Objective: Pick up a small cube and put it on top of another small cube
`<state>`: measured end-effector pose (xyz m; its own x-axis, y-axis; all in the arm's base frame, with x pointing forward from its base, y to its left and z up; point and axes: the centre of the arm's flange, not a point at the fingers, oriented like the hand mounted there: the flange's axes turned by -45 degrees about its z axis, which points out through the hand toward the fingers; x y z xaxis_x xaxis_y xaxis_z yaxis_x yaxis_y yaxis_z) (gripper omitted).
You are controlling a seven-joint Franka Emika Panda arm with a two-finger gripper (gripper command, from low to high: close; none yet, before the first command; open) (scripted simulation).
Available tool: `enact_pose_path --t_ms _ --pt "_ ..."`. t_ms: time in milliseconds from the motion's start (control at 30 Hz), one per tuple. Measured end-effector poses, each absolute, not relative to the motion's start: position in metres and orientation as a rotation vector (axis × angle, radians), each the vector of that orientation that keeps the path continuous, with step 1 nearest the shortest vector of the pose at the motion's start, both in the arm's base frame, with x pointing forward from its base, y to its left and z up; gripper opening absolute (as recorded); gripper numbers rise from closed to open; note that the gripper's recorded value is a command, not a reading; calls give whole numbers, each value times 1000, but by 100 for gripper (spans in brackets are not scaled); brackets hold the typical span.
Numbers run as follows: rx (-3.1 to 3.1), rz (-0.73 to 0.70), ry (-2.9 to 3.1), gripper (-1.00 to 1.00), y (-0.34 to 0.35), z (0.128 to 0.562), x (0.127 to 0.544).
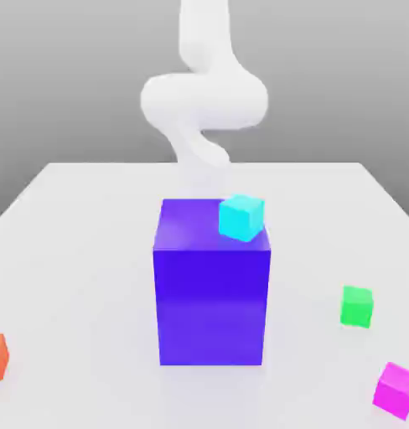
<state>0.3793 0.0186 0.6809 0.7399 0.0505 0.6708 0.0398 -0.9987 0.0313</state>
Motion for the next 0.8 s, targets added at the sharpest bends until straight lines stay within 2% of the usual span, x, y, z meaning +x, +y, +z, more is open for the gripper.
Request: enact_pose_path --t_ms 200,400,567,800 --pt "2942 884 328 0 70 596 445" --pt "2942 655 590 0 125 500 485" --pt "2924 468 823 0 175 414 498" --pt "2877 207 1137 0 237 289 484"
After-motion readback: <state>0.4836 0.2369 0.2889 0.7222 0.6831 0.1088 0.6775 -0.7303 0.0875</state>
